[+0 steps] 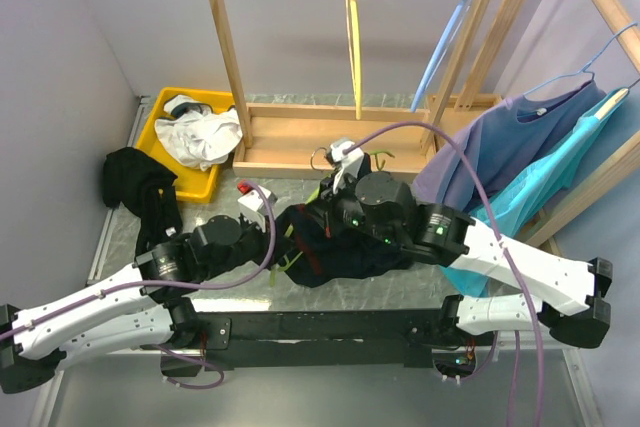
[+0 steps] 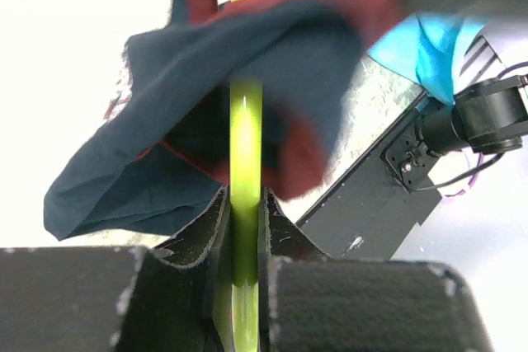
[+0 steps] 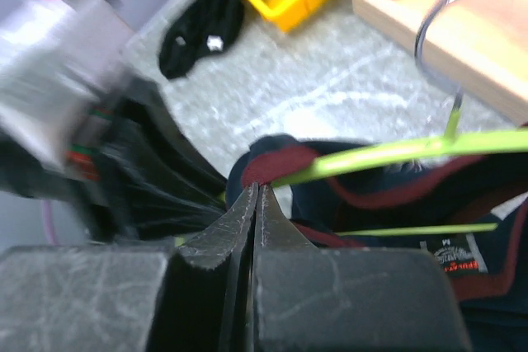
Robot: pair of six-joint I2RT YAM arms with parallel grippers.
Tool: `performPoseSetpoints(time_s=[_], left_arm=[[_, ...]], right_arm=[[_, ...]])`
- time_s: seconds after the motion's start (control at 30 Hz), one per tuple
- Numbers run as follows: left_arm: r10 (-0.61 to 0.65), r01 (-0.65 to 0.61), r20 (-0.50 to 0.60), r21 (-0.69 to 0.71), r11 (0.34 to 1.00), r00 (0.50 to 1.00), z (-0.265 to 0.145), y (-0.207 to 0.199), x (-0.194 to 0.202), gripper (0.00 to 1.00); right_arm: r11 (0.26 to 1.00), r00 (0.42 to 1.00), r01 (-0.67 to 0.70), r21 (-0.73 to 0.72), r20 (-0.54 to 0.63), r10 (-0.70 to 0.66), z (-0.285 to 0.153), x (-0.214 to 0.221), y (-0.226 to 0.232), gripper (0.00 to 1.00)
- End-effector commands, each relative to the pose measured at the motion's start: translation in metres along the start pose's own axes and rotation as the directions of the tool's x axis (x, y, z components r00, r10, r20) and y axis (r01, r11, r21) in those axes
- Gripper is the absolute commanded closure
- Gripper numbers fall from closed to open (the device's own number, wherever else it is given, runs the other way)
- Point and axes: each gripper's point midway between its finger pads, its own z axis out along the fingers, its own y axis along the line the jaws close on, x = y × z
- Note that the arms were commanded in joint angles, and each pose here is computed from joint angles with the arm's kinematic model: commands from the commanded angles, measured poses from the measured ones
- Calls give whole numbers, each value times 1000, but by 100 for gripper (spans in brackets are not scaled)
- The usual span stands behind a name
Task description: Place the tank top on the hanger
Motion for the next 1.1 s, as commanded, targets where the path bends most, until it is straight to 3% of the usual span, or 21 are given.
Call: performPoseSetpoints(time_s=[0.0,0.1,0.17,0.33,0.47,0.53,0.57,0.63,0.8,1.07], left_arm=[[-44,37,118,56,998,992,3,-15,-27,99],[-35,28,140,57,998,990,2,-18,-36,99],[-32,22,161,65,998,986,-1,-21,-45,99],[-37,17,204,100,995,978,-16,-26,-54,99],[-47,23,211,115,993,976,-26,-25,-53,99],[-48,26,215,105,994,975,-28,-22,-51,99],[-50,29,219,101,994,974,-30,-20,-52,99],[-54,35,227,88,996,972,-30,-17,-51,99],[-62,39,251,95,995,966,-30,-18,-56,99],[-60,34,256,104,994,965,-30,-21,-60,99]], right_arm=[[996,994,-13,-85,109,23,-30,-56,28,100],[994,996,-12,-105,89,21,-30,-55,36,100],[999,998,-13,-42,63,16,-20,-46,25,100],[994,995,-63,88,-74,69,14,-4,-38,100],[961,989,-105,254,-70,127,17,2,-95,100],[974,993,-90,208,-58,104,12,-8,-86,96],[981,994,-90,172,-38,98,10,-16,-77,86],[992,998,-60,107,-31,63,5,-19,-56,78],[995,1000,-27,95,-4,28,-4,-20,-36,62],[975,1000,-21,220,14,18,8,-7,-41,62]])
